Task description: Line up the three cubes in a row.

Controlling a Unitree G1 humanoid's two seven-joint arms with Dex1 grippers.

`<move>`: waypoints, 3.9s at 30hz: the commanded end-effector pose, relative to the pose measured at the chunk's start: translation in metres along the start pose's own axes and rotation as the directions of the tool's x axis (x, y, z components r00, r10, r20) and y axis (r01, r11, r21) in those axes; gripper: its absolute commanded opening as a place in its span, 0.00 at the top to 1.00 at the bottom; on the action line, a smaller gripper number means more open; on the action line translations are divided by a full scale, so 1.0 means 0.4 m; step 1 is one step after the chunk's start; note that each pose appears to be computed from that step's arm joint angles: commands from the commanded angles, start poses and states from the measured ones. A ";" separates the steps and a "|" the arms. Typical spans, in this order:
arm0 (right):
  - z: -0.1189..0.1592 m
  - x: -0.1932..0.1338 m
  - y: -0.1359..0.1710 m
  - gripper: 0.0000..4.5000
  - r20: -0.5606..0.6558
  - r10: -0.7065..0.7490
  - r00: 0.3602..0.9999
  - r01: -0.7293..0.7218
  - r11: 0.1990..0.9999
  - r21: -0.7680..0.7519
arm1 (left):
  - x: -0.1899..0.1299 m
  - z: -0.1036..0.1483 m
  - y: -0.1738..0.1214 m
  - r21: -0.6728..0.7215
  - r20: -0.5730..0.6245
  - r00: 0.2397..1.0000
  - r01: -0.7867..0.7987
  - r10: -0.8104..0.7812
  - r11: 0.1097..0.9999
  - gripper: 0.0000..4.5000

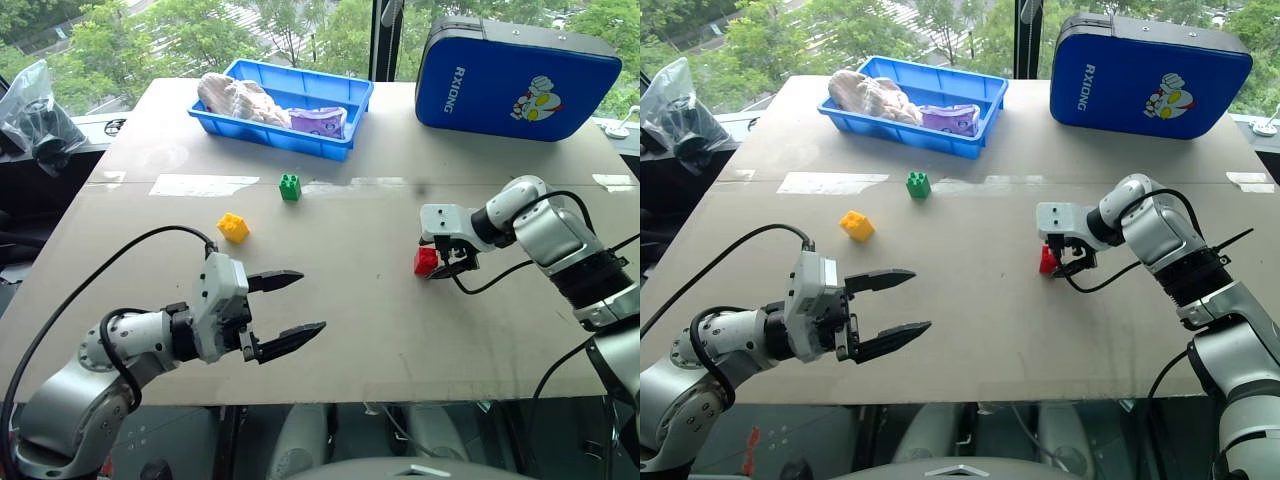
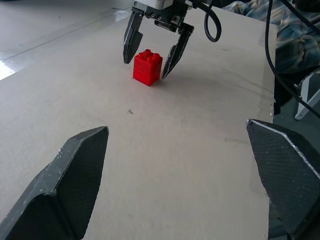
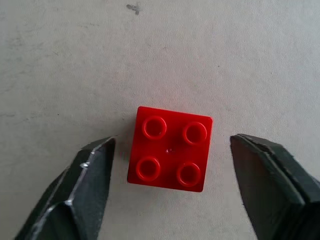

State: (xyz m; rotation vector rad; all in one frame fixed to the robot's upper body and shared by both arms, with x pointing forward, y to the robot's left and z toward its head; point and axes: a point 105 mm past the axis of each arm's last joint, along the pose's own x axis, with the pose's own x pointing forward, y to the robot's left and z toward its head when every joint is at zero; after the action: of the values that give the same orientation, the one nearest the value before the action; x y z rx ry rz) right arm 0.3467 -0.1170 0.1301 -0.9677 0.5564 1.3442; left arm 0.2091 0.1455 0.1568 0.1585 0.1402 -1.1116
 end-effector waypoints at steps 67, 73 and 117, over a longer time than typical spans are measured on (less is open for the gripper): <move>0.073 -0.266 0.376 0.00 0.424 -0.617 0.663 0.502 0.786 0.360 | 0.303 -0.016 0.256 0.257 -0.335 0.896 0.384 -0.291 0.887 0.71; 0.058 -0.266 0.376 0.00 0.425 -0.599 0.679 0.487 0.801 0.349 | 0.318 -0.043 0.245 0.251 -0.367 0.871 0.431 -0.326 0.867 0.71; 0.071 -0.233 0.378 0.00 0.493 -0.540 0.682 0.412 0.841 0.352 | 0.099 0.094 0.406 0.159 -0.152 0.963 -0.199 0.223 0.967 0.02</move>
State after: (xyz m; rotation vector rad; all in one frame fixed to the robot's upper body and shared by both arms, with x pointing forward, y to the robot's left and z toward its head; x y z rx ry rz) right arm 0.1795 -0.1565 0.1774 -0.4199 -0.0050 0.9744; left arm 0.3695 0.1648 0.1718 0.4131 0.2604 -0.9999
